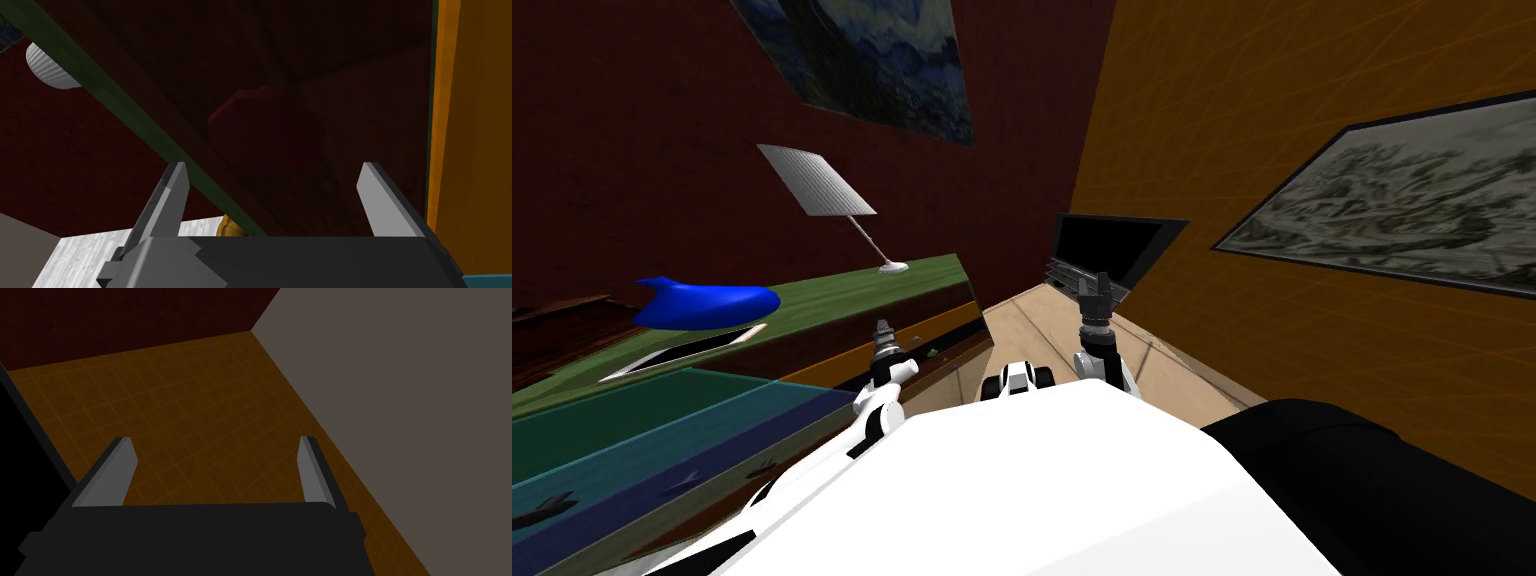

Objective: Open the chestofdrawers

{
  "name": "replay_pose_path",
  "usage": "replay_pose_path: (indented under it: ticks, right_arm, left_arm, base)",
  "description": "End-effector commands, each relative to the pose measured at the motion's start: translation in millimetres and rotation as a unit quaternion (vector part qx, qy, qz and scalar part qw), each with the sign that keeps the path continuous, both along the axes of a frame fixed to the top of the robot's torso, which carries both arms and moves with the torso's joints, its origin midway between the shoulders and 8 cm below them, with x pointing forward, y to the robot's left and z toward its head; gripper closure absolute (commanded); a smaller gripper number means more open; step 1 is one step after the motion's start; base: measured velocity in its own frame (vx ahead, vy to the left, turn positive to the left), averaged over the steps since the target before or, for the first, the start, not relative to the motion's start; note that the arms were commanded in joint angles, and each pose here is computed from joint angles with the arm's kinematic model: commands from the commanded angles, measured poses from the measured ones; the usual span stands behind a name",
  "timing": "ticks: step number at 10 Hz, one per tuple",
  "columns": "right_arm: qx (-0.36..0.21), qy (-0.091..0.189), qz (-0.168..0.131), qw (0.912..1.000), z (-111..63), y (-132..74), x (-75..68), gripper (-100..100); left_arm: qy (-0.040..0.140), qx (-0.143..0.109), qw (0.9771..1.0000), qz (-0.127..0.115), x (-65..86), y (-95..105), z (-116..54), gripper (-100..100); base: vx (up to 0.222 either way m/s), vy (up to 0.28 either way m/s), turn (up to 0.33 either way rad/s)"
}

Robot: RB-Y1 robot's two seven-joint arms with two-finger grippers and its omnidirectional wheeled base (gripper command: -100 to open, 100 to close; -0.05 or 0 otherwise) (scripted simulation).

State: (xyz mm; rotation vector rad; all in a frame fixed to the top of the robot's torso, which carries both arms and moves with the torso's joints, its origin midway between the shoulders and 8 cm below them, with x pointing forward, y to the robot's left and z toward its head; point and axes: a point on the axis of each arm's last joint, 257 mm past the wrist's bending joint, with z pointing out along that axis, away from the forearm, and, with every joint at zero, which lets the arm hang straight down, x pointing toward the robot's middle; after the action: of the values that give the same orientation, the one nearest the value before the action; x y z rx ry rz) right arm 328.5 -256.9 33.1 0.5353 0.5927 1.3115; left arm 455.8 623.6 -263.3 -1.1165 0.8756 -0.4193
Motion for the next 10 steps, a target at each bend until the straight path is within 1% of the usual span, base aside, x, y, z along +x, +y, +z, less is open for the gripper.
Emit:
replay_pose_path:
  ticks: [1, 2, 3, 4, 5, 6, 7, 8, 9, 10]
  right_arm:
    - [0.000, 0.000, 0.000, 1.0000, 0.0, 0, 0.0, 0]
    - [0.000, 0.000, 0.000, 1.0000, 0.1, 0, 0.1, 0]
    - [0.000, 0.000, 0.000, 1.0000, 0.1, 0, 0.1, 0]
    - [0.000, 0.000, 0.000, 1.0000, 0.0, 0, 0.0, 0]
    - [0.000, 0.000, 0.000, 1.0000, 0.0, 0, 0.0, 0]
    - [0.000, 0.000, 0.000, 1.0000, -0.2, 0, -0.1, 0]
    - [0.000, 0.000, 0.000, 1.0000, -0.1, 0, -0.1, 0]
    - [0.000, 0.000, 0.000, 1.0000, -0.2, 0, -0.1, 0]
    - [0.000, 0.000, 0.000, 1.0000, -0.1, 0, -0.1, 0]
    - [0.000, 0.000, 0.000, 1.0000, -0.1, 0, 0.0, 0]
  left_arm:
    - [-0.019, 0.001, 0.9993, 0.031, -3.0, 25.4, 18.0, -100]
    - [-0.025, -0.008, 0.9989, 0.040, -3.7, 29.4, 18.3, -100]
    - [-0.015, -0.019, 0.9989, 0.040, -3.6, 26.5, 5.7, -100]
    - [-0.018, -0.013, 0.9991, 0.037, -3.4, 27.3, 10.2, -100]
    - [0.009, -0.018, 0.9998, 0.009, -2.0, 2.4, -15.5, 100]
    - [0.006, -0.006, 1.0000, 0.002, -0.5, 0.4, -8.2, 100]
    - [0.017, -0.006, 0.9996, -0.023, 1.1, -21.1, -19.6, 100]
    - [0.016, 0.009, 0.9992, -0.036, 3.8, -27.8, -12.8, 100]
    - [0.017, 0.009, 0.9991, -0.038, 4.9, -29.3, -13.1, 100]
    - [0.035, 0.002, 0.9973, -0.064, 2.9, -54.2, -33.5, 100]
  base:
    - [-0.100, -0.037, -0.416]
    - [-0.116, -0.053, -0.403]
    - [-0.061, -0.034, -0.036]
    - [-0.023, -0.015, 0.016]
    - [0.132, 0.032, 0.358]
    - [0.154, 0.049, 0.372]
    - [0.163, 0.066, 0.436]
    - [0.151, 0.066, 0.395]
    - [0.078, 0.037, 0.098]
    - [0.138, 0.036, 0.310]
